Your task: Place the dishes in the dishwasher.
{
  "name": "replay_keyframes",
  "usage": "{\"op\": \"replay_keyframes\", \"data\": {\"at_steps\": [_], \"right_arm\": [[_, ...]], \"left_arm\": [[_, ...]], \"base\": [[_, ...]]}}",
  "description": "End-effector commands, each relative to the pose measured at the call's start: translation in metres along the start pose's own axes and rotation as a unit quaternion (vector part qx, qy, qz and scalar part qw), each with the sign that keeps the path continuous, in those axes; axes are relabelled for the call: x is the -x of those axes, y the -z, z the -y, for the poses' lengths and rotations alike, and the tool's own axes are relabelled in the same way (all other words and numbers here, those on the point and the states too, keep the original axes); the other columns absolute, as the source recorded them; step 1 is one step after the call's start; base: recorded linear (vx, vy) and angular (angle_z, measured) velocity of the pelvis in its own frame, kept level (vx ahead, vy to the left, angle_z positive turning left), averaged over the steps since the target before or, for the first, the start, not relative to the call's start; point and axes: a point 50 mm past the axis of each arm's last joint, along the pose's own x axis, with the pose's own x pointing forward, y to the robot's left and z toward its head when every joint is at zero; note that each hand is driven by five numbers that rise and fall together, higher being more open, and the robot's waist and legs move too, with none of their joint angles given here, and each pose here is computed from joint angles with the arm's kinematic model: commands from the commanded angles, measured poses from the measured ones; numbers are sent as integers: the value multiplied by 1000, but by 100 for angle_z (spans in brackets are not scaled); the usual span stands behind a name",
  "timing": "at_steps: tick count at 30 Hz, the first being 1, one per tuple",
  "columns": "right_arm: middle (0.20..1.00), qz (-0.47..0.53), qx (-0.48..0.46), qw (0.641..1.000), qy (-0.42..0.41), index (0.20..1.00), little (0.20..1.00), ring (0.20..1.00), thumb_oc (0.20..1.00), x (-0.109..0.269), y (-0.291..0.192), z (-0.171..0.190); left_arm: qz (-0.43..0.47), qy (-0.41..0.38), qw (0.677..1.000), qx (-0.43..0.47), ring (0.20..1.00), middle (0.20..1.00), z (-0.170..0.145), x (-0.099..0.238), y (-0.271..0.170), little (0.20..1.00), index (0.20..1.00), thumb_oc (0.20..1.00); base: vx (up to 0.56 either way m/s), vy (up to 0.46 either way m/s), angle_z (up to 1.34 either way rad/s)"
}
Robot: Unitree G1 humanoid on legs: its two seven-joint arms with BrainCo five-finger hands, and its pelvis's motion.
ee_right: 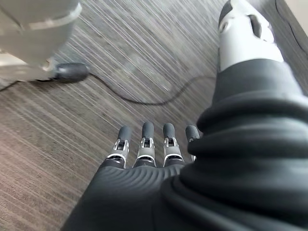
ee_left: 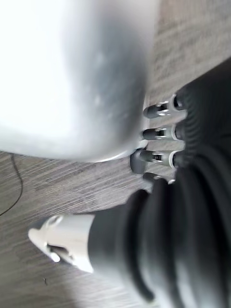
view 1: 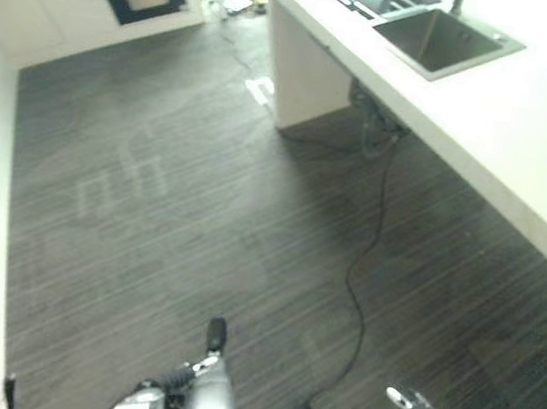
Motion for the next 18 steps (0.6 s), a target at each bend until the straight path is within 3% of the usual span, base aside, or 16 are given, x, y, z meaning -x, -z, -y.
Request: {"op": "replay_keyframes", "data": {"at_steps": [1,6,8,12,18], "right_arm": [[1000,16,-63,997,37,1000,1000,1000,1000,1,0,3],[1000,29,-157,986,44,1000,1000,1000,1000,3,4,5],[1000,41,-143,988,28,1000,1000,1000,1000,1,-3,0],[1000,53,-145,988,29,1000,1000,1000,1000,-1,-8,-3],[1000,45,-128,991,17,1000,1000,1000,1000,0,-4,-4]], "left_arm": [[-5,7,998,-56,1000,1000,12,-2,2,1000,1000,1000],[7,-9,995,-97,1000,1000,11,-3,-11,1000,1000,1000],[-9,-27,994,-108,1000,1000,7,-2,-7,1000,1000,1000],[-37,-26,991,-130,1000,1000,3,-2,-4,1000,1000,1000],[-31,45,987,-149,1000,1000,18,-3,-3,1000,1000,1000]], "base": [[421,441,6],[303,441,49],[132,309,-36],[159,1,-44],[313,-151,45]]}}
